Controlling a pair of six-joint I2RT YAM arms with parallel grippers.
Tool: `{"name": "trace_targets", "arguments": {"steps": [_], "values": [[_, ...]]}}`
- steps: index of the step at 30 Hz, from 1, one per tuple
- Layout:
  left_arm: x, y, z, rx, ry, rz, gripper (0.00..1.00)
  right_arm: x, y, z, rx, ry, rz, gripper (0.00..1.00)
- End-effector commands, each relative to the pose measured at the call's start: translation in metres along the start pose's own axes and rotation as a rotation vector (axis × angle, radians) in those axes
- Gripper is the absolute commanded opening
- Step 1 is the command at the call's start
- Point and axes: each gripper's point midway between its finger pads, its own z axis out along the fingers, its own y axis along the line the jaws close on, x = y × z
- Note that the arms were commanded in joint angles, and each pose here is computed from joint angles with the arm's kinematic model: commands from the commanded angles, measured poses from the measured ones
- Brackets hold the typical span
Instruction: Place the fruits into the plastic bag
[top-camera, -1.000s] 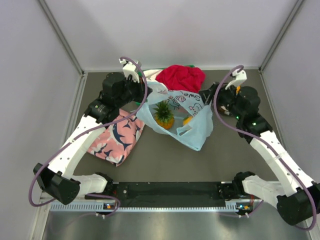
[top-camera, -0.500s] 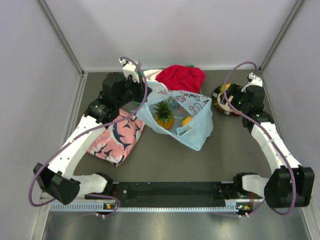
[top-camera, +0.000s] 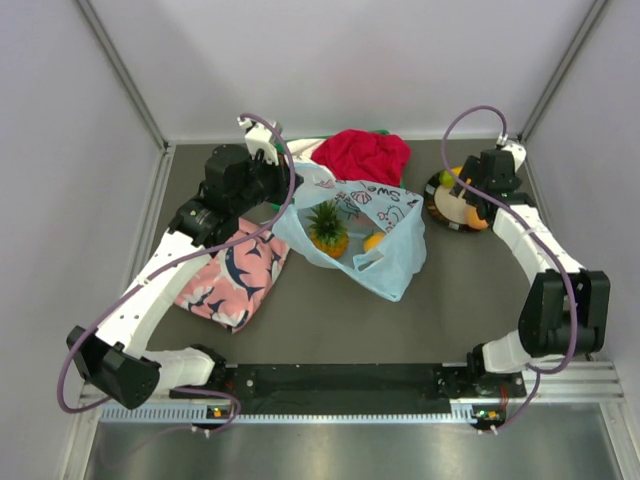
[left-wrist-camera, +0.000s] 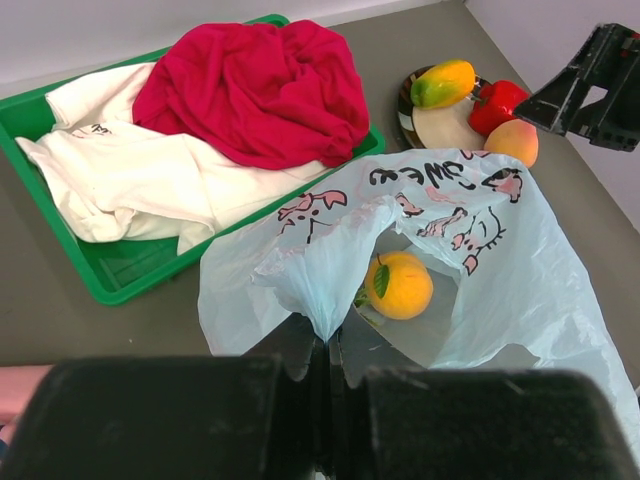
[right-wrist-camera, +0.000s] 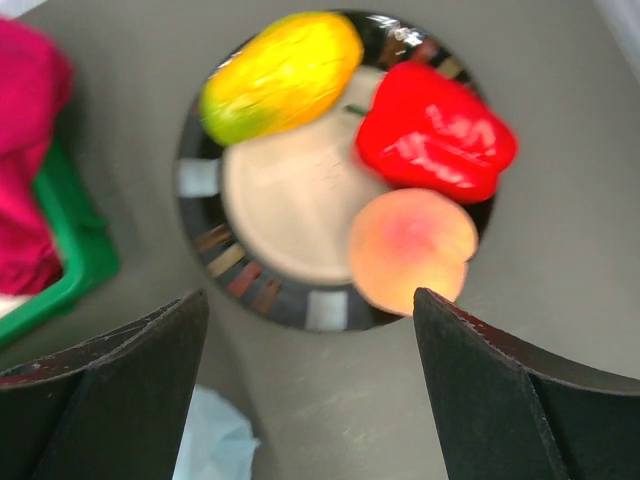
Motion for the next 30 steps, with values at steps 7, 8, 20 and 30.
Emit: {"name": "trace_targets", "arguments": {"steps": [7, 8, 20, 30], "values": [[-0.016, -0.003, -0.003, 0.013, -0.06, 0.023, 0.0, -0.019, -0.04, 0.03, 0.198, -0.006, 0.002, 0.84], [-0.015, -0.004, -0.003, 0.014, -0.058, 0.022, 0.0, -0.018, -0.042, 0.033, 0.198, 0.003, 0.002, 0.84], [-0.016, -0.003, -0.003, 0.01, -0.061, 0.025, 0.0, -0.001, -0.039, 0.064, 0.169, 0.074, 0.053, 0.86], [-0.016, -0.003, -0.003, 0.011, -0.059, 0.024, 0.0, 0.019, -0.05, 0.076, 0.227, 0.113, 0.05, 0.86]]}}
